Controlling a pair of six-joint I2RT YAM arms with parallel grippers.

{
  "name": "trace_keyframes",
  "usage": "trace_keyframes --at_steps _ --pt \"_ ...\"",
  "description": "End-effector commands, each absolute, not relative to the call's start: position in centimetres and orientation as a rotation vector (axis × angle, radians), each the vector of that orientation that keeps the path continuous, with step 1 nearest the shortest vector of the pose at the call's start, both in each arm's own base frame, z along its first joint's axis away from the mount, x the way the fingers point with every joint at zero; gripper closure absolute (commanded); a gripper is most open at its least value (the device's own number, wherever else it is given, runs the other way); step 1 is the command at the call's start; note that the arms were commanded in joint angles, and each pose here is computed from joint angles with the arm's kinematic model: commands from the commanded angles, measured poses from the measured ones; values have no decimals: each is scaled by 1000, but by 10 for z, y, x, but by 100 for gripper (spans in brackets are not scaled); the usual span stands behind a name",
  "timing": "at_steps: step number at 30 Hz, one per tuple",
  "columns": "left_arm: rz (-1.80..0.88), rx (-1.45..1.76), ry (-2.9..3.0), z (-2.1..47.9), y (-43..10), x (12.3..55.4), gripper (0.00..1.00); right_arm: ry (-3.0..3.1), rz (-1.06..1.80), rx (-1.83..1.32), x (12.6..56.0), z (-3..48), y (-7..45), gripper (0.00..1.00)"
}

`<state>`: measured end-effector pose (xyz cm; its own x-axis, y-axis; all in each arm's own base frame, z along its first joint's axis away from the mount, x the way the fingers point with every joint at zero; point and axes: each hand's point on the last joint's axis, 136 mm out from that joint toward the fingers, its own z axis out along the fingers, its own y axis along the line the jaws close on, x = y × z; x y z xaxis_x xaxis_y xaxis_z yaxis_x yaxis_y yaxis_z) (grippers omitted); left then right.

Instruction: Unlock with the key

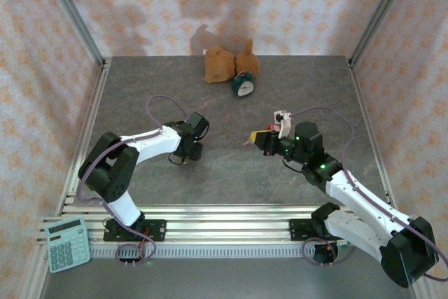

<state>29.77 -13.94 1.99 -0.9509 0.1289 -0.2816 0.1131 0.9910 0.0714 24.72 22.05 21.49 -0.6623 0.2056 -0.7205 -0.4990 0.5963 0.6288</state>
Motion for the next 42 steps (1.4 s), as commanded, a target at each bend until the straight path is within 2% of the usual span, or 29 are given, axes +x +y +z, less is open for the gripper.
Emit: trace_keyframes --at_steps 1,5,12,21,27,34,38,42 --pt "63 148 2845 23 -143 303 52 1987 1113 -240 247 220 220 90" --pt "-1 136 2844 27 -149 301 47 1988 1114 -240 247 220 220 90" --pt "75 190 2887 24 -141 297 42 1981 1118 -246 246 222 221 90" --pt "180 267 2968 4 -136 295 50 1975 1121 -242 245 224 220 90" --pt "150 278 2963 9 -144 301 56 1975 1124 -245 244 224 220 90" --pt "106 297 2940 22 -150 300 40 1975 1116 -238 245 224 219 90" --pt "180 335 2961 18 -144 300 39 1976 1117 -240 245 224 219 90" --pt "191 351 2978 12 -145 302 44 1975 1117 -238 245 224 219 90"
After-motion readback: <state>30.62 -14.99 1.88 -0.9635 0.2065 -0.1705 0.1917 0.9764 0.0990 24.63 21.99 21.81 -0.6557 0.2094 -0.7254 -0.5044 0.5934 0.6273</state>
